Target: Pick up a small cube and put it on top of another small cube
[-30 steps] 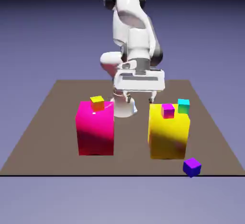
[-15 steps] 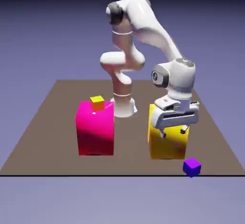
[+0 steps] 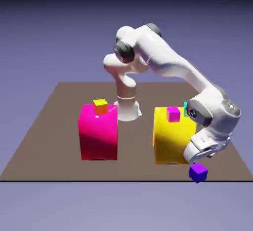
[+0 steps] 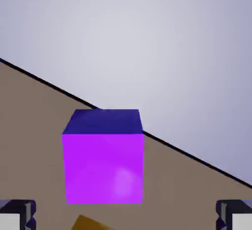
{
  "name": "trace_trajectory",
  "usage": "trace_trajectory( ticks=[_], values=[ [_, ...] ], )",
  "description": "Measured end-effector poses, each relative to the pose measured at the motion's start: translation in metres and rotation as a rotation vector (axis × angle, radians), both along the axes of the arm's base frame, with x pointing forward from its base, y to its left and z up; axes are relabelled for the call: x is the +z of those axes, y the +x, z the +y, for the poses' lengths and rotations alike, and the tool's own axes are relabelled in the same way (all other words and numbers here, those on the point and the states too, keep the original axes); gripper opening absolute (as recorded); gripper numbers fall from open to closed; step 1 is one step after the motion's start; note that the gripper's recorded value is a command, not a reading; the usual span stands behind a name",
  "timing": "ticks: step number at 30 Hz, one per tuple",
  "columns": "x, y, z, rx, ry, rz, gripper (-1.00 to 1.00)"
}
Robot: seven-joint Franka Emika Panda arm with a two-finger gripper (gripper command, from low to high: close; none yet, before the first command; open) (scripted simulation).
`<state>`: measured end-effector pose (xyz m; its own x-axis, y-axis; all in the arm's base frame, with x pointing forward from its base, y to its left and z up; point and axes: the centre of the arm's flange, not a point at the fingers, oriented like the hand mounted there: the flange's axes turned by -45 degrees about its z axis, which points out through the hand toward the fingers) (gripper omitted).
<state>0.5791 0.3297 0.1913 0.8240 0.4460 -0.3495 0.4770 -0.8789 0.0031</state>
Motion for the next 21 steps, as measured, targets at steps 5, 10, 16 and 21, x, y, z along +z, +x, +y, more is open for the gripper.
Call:
trace_trajectory(
  ticks=[5,10,16,21],
  values=[
    [-0.070,-0.015,-0.007,-0.002,-0.002,0.011,-1.00],
    [-0.003,0.001,0.000,-0.004,-0.003,0.012,-1.00],
    [0.041,0.009,-0.091,-0.125,-0.128,-0.002,-1.00],
    [0.085,0.005,-0.173,-0.265,-0.202,-0.005,-1.00]
  ],
)
